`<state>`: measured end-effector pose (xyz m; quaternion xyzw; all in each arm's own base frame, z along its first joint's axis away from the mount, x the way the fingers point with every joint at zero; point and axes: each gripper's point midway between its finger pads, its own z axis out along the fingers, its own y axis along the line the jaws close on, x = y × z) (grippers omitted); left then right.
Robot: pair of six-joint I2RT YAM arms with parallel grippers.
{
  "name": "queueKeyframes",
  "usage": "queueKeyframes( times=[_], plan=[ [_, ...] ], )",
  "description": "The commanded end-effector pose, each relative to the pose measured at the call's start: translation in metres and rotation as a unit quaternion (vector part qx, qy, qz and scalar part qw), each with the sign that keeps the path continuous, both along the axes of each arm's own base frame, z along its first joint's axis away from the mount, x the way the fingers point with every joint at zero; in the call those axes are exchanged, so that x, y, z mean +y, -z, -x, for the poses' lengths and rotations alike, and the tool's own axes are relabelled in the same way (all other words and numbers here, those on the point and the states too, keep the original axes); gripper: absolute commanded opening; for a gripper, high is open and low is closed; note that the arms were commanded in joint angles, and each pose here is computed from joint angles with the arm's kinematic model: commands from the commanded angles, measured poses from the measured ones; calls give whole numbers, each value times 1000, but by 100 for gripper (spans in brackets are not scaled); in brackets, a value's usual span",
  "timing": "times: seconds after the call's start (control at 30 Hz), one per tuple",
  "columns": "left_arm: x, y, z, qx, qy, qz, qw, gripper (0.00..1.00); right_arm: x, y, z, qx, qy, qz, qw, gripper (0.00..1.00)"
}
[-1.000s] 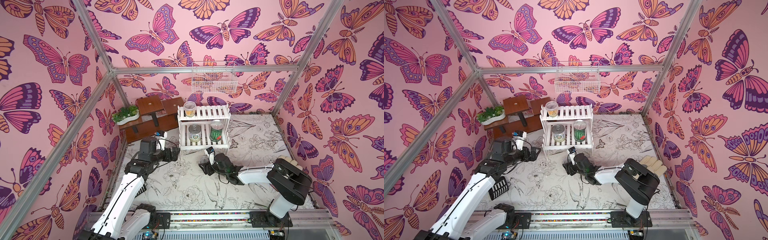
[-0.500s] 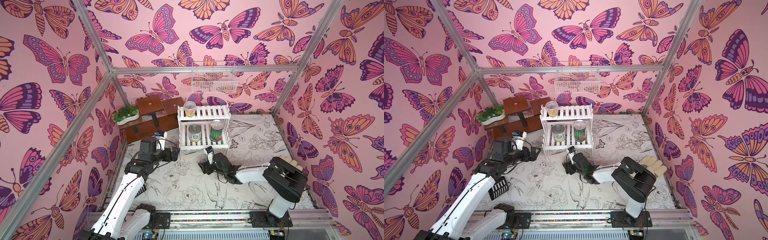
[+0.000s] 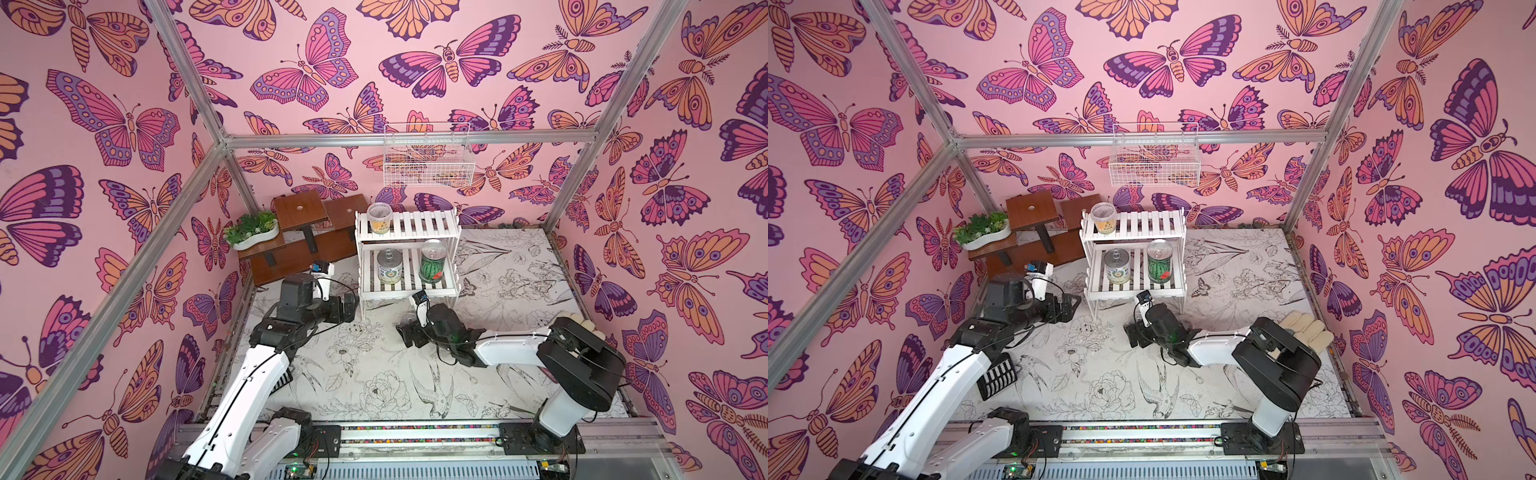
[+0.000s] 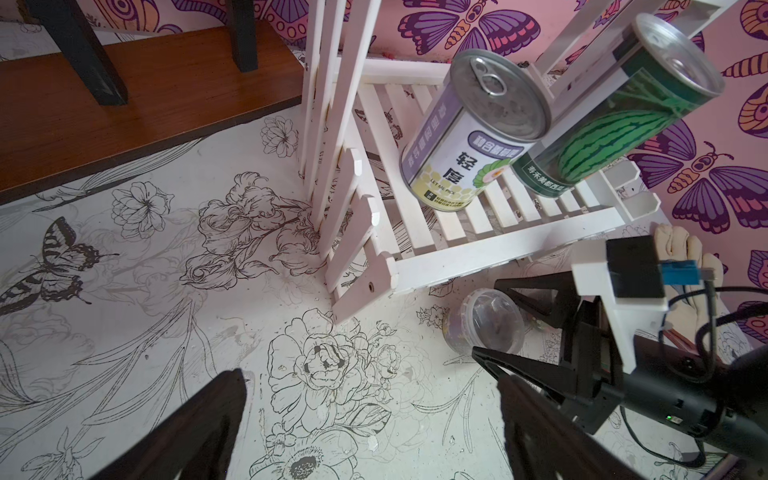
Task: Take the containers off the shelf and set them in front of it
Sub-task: 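Place the container at the center of the board, then pick up a container from the shelf.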
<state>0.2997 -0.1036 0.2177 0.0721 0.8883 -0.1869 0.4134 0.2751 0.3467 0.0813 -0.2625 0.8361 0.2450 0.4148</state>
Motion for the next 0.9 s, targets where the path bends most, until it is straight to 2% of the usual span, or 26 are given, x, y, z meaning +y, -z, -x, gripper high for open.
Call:
queueKeyframes(
  times=[0.0, 0.23, 0.37, 0.7, 0.73, 0.87],
  plan=[
    [2, -9, -5, -8, 2, -10, 1000, 100, 7, -28, 2, -13, -16, -11, 1000, 97],
    [-4, -42, -21, -45, 21, -13, 999, 100, -2, -63, 13, -13, -22, -28, 999, 100],
    [-10, -68, -35, -74, 36, -15, 996, 100, -12, -81, 24, -5, -32, -18, 999, 100],
    [-40, -119, -66, -123, 117, 1, 986, 100, -45, -128, 45, -8, -40, -2, 999, 99],
    [-44, -111, -75, -110, 122, 1, 986, 100, -48, -132, 46, -5, -42, -2, 999, 99],
    [-51, -120, -91, -120, 137, 1, 983, 100, -62, -151, 49, 1, -37, -16, 999, 99]
  ],
)
